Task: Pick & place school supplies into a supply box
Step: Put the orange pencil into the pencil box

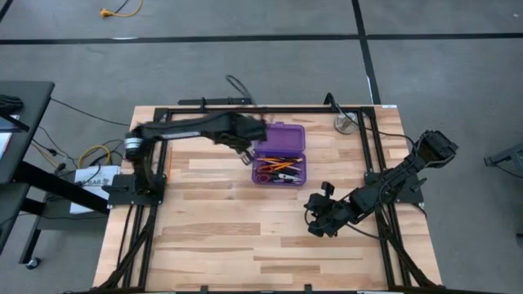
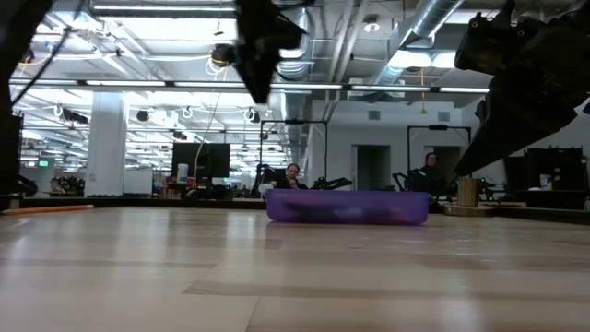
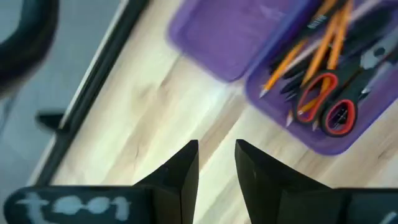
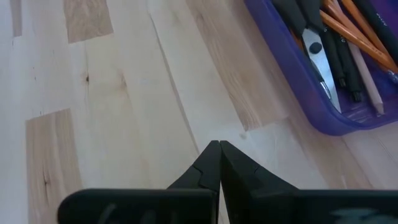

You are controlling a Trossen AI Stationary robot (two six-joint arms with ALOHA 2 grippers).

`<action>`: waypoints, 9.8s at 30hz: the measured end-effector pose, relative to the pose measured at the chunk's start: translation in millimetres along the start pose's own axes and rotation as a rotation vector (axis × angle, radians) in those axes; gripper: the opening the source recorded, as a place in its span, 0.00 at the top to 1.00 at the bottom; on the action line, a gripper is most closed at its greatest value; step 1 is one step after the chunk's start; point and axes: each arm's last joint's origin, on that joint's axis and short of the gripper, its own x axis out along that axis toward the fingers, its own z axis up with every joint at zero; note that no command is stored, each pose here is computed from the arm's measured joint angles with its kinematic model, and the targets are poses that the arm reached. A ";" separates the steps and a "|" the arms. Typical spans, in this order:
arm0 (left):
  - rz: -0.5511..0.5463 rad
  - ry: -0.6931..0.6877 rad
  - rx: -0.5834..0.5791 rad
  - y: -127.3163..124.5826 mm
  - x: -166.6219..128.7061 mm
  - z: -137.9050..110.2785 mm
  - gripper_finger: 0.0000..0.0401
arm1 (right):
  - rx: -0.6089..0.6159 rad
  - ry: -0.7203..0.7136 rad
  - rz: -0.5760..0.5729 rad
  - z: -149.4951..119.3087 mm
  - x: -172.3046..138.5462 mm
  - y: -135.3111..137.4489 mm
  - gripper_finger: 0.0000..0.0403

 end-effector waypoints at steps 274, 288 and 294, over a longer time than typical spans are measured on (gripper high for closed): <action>-0.120 0.430 0.575 -63.2 122.9 -15.8 0.55 | -0.082 0.179 0.185 -7.9 -2.5 5.2 1.00; -0.130 0.417 0.567 -64.1 123.3 -14.7 0.91 | -0.078 0.178 0.194 -7.5 -2.5 5.9 1.00; -0.121 0.440 0.562 -62.8 122.4 -16.4 0.96 | -0.077 0.178 0.194 -7.5 -2.6 5.8 1.00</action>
